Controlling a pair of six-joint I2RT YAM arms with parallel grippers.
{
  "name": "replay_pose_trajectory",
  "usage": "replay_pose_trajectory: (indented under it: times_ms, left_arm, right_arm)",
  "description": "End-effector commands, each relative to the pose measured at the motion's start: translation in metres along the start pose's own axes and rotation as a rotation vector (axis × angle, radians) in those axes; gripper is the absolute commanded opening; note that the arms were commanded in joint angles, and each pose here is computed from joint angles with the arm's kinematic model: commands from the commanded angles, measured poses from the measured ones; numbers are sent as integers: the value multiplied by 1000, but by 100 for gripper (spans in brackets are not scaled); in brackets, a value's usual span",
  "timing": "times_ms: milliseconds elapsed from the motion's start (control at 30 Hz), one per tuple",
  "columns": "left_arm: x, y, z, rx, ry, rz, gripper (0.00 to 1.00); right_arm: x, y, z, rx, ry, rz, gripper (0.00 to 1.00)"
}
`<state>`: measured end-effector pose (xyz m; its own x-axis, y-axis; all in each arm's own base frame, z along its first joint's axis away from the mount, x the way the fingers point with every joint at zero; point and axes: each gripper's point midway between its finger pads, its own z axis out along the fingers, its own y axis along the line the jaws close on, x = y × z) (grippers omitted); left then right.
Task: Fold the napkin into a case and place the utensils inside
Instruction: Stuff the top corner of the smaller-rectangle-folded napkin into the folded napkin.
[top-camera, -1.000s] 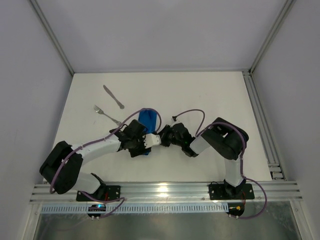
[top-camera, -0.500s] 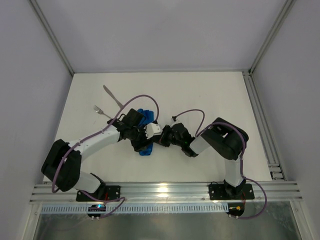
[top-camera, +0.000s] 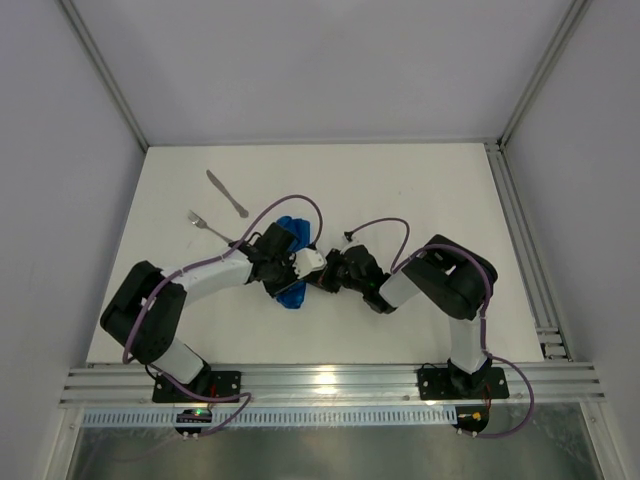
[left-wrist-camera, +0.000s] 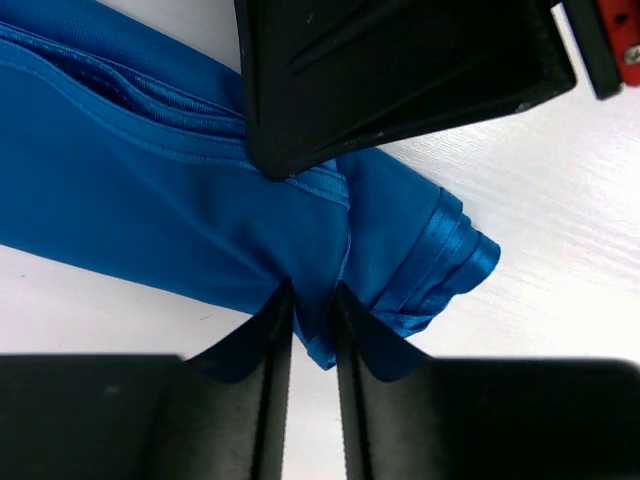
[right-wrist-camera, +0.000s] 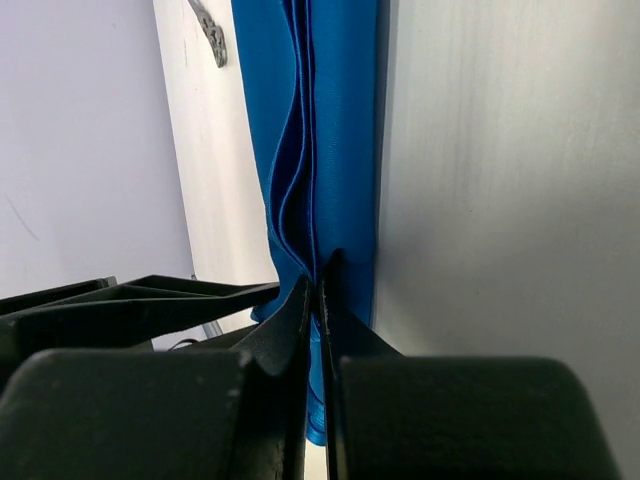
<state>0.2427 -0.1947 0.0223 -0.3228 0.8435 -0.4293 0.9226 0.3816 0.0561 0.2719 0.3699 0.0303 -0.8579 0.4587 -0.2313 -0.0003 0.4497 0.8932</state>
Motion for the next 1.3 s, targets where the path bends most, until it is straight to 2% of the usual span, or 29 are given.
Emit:
replay_pose_trajectory:
  times_ms: [0, 33, 67, 133, 233, 300, 400, 567, 767, 900, 967, 1067, 1167, 1200, 1267]
  left_arm:
    - [1, 1, 9, -18, -7, 3, 19]
    - [2, 1, 11, -20, -5, 5, 15]
    - [3, 1, 11, -21, -3, 5, 7]
    - [2, 5, 10, -43, -3, 3, 0]
    - [-6, 11, 2, -80, -33, -3, 0]
    - [-13, 14, -4, -98, -58, -2, 0]
    - [-15, 15, -7, -109, -71, 0, 0]
    - [-14, 14, -3, -96, -59, 1, 0]
    - [-14, 12, -2, -86, -55, 10, 3]
    - [-14, 10, -1, -78, -54, 13, 4]
    - [-14, 7, -1, -63, -60, 16, 7]
    - [-15, 2, -2, -37, -67, 21, 16]
    - [-19, -9, -7, 18, -90, 33, 27]
    - [-24, -17, -12, 58, -115, 45, 35]
    - [-26, -26, -20, 113, -128, 59, 40]
  right_arm:
    - [-13, 28, 4, -80, -45, -38, 4]
    - [-14, 31, 5, -86, -45, -44, 4]
    - [-15, 33, 6, -89, -45, -45, 4]
    - [-15, 37, 5, -94, -40, -49, 8]
    - [-17, 37, -5, -67, -56, -63, 22]
    - [-20, 30, -13, -34, -78, -57, 28]
    - [-18, 23, -26, -4, -76, -42, 31]
    - [-8, 29, -30, 4, -51, -57, 30]
    - [4, 39, -18, -21, -8, -52, 16]
    - [8, 39, -4, -30, 10, -14, 13]
    - [8, 28, 3, 7, 8, 9, 11]
    - [10, 15, 9, 43, 11, 32, 10]
    - [10, 4, 11, 75, 4, 47, 9]
    - [11, 0, 10, 85, -1, 50, 8]
    - [11, -2, 10, 88, -5, 56, 8]
